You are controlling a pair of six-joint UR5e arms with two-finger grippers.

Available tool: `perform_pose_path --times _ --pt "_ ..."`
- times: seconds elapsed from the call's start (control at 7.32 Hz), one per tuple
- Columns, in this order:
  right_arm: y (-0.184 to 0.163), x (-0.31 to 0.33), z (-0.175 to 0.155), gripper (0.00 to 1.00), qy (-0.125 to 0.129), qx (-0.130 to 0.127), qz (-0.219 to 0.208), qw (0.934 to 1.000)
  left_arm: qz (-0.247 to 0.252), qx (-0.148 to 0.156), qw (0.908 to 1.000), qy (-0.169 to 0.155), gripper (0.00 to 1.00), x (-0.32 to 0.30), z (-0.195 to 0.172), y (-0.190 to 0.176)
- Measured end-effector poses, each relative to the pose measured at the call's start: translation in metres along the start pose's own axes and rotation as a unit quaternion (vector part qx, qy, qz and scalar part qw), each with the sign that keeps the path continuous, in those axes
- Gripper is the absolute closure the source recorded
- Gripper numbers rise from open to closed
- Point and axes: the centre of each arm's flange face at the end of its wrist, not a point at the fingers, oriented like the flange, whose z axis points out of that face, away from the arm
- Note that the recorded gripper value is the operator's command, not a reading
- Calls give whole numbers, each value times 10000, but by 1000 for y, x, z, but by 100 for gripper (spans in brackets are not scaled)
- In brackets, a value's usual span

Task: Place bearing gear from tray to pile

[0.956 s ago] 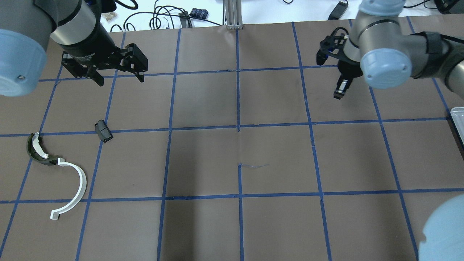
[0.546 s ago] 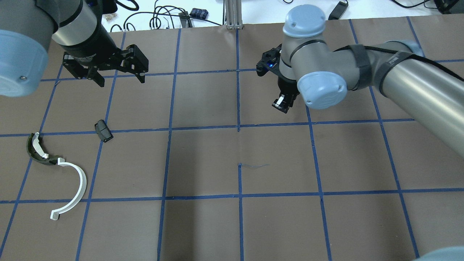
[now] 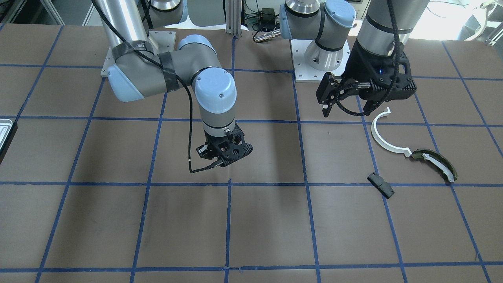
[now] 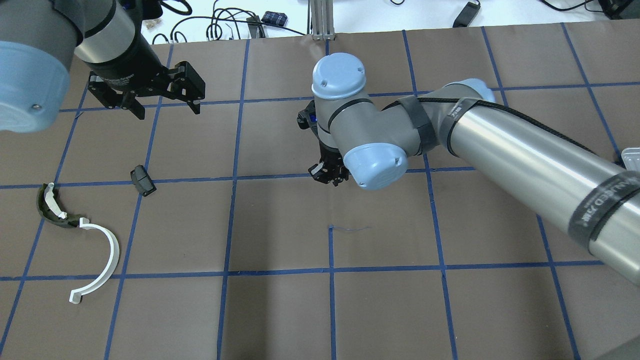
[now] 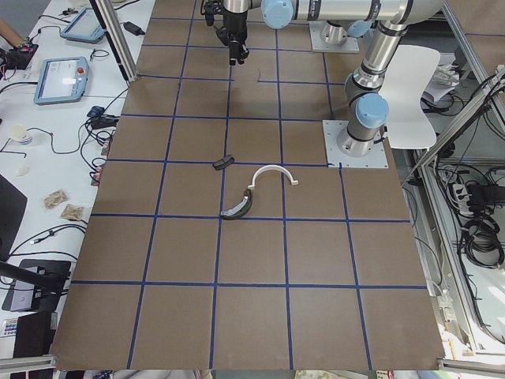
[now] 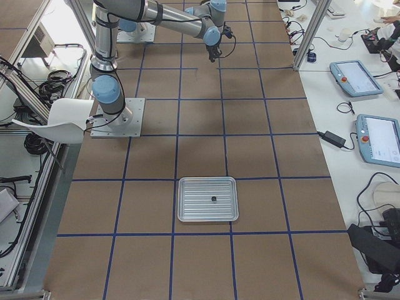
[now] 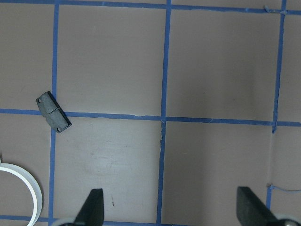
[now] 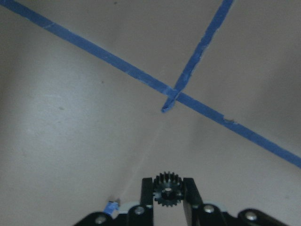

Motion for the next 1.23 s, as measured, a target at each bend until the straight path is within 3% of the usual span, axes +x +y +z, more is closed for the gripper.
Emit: perform_pose_path --times 0.27,0.41,0.55,0.68,0.96,1.23 --pt "-1 -27 24 100 -16 -122 366 9993 -2 -35 10000 1 0 1 3 1" --pt "-3 -33 37 81 -92 -171 446 9988 -11 -48 10000 3 0 1 5 2" --pt "-7 -37 49 12 -197 -157 508 9984 -9 -61 10000 4 0 0 5 4" --pt "-11 -38 57 0 -251 -113 537 9982 7 -130 9999 8 0 1 10 6" --pt "-15 -33 52 0 -267 72 601 9978 126 -524 9985 -9 0 4 50 21" --pt "-19 24 14 0 -240 358 1047 9936 325 -897 9954 -18 0 5 101 43"
